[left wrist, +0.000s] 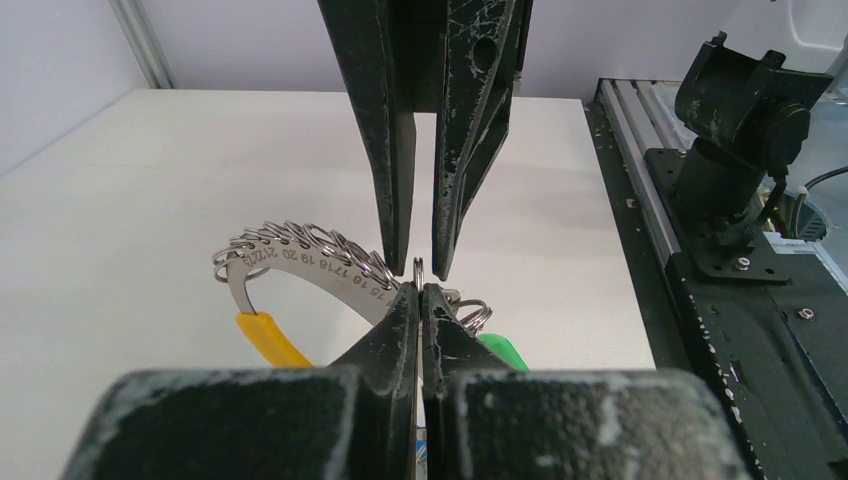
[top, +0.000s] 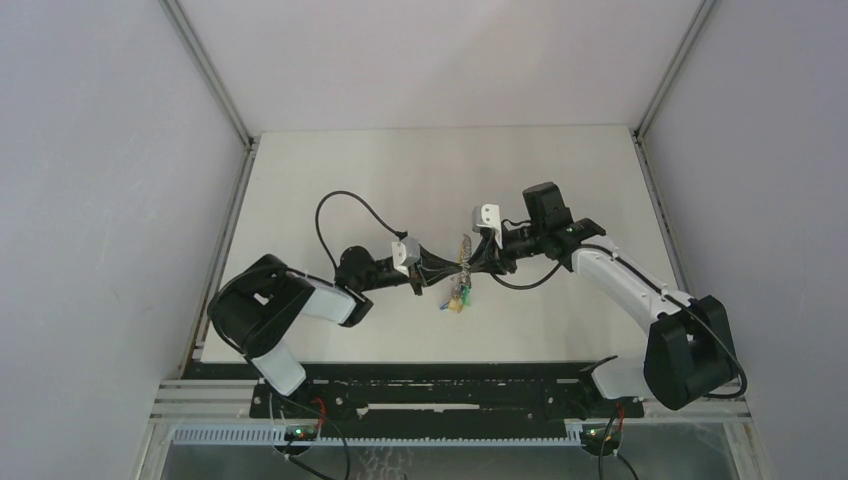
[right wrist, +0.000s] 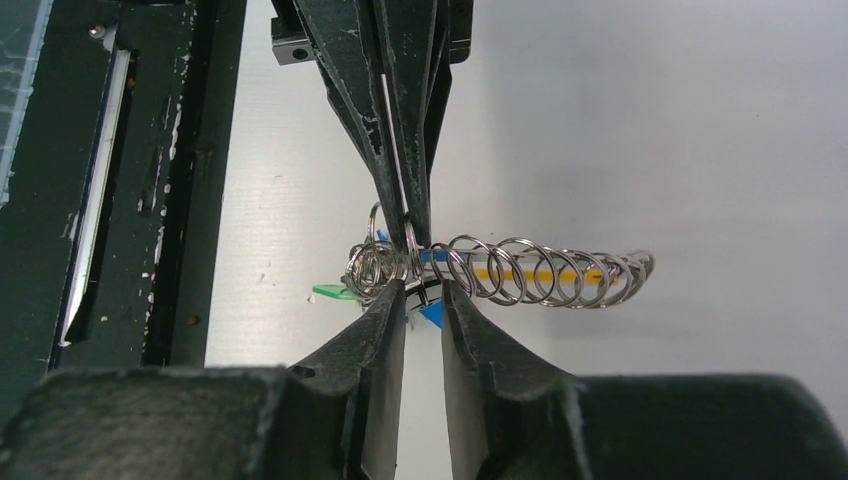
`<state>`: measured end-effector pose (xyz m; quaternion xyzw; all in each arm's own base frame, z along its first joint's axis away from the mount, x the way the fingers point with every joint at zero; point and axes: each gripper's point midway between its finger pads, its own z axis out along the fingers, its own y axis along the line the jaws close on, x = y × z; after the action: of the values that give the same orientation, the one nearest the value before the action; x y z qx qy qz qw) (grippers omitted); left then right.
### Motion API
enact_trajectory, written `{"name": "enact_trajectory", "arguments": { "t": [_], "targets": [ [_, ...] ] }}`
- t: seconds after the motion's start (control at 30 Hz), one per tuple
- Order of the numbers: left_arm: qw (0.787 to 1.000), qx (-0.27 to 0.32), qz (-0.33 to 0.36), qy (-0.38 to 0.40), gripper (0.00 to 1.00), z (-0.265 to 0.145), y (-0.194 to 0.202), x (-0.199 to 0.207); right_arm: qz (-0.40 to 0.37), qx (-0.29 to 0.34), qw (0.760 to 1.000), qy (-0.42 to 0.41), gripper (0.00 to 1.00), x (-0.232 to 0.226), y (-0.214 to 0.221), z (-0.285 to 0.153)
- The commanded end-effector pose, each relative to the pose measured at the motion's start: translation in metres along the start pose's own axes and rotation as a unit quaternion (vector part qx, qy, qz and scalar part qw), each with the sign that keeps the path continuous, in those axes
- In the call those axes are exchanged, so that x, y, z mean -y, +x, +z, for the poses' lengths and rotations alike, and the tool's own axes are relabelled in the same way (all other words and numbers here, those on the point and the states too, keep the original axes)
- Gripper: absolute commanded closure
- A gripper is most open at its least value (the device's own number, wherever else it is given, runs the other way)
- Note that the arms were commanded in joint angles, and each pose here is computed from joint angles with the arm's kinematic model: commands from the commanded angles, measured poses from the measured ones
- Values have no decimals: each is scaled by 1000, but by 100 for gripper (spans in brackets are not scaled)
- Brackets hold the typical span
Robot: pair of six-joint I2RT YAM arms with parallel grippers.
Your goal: Put the keys on the keyring
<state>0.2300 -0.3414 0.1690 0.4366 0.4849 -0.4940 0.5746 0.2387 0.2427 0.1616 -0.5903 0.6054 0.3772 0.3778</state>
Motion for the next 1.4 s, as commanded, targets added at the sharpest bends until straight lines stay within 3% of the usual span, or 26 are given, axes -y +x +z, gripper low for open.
{"name": "enact_trajectory", "arguments": {
  "t": [0.0, 0.07, 0.17, 1.17, 1.37],
  "targets": [
    [998, 41, 37, 3, 100, 1, -32, 0, -12, 24, 1000, -11, 82, 1, -9, 2],
    [998, 42, 37, 4, 100, 2, -33, 0, -12, 25, 1000, -13, 86, 1, -9, 2],
    [998, 44, 38, 4, 100, 2, -35, 1, -9, 27, 999, -17, 100, 0, -8, 2],
    [997, 58, 49, 6, 100, 1, -48, 7, 20, 47, 998, -34, 100, 6, -8, 17],
    [997, 60, 53, 2, 100, 0, -50, 7, -2, 57, 998, -23, 93, 7, -13, 20]
  ]
}}
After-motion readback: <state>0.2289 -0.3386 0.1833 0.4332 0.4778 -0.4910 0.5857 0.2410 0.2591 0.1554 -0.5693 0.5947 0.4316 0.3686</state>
